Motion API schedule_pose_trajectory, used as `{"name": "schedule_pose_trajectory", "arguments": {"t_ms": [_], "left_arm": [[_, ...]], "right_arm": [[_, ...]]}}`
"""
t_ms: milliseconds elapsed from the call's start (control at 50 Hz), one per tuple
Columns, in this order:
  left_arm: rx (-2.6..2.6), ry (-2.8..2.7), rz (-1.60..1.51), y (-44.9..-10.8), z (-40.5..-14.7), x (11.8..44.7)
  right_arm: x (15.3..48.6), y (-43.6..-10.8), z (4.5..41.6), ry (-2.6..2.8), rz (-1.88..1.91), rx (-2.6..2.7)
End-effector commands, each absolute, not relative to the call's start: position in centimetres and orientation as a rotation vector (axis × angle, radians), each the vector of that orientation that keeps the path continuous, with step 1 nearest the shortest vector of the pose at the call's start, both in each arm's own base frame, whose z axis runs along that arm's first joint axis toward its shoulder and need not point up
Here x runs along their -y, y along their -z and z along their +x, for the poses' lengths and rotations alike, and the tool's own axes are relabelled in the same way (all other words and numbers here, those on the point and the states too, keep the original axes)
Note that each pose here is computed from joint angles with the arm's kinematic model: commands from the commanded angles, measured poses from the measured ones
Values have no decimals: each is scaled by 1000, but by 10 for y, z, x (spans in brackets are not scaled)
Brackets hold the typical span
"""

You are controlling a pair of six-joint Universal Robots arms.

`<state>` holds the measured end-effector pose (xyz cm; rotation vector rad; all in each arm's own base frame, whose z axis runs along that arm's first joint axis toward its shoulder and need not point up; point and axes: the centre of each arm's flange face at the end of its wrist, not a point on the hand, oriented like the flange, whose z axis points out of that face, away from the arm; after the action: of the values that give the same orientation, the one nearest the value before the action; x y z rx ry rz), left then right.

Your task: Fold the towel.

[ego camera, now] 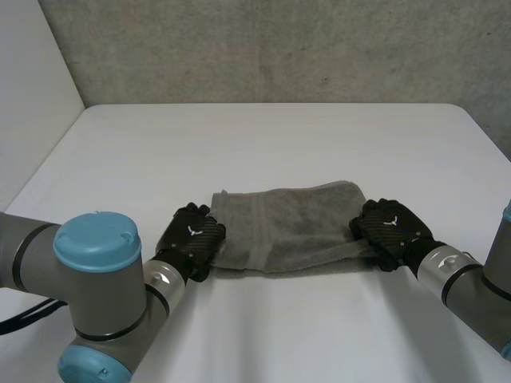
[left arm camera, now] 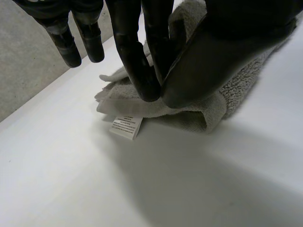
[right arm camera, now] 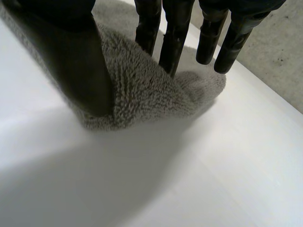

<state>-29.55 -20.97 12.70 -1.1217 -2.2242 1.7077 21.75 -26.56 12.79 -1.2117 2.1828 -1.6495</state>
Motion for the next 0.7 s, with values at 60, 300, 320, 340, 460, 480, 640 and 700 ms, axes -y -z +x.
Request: {"name": "schedule_pose_trajectory", "arguments": {"t_ms": [60, 300, 320, 340, 460, 480, 640, 700], "left_arm": [[2250, -1716, -1107, -128, -292, 211], [2247, -1743, -1027, -141, -288, 208], [2247, -1743, -1027, -141, -288, 208], [2245, -1743, -1007, -143, -288, 208], [2252, -1740, -891, -149, -284, 213], [2252, -1740, -890, -149, -284, 213], [2287, -1772, -764, -163, -267, 229], [2288, -1798, -732, -169, -261, 235]], "right_arm": [[267, -122, 205, 1639, -1231, -2230], [268, -124, 198, 1650, -1196, -2226], [268, -124, 198, 1650, -1196, -2226], [267, -124, 199, 1645, -1198, -2218], [269, -119, 200, 1629, -1209, -2217], [270, -120, 200, 1629, -1210, -2214], [289, -138, 191, 1722, -1223, -2162], [293, -156, 196, 1760, -1264, -2085]]}}
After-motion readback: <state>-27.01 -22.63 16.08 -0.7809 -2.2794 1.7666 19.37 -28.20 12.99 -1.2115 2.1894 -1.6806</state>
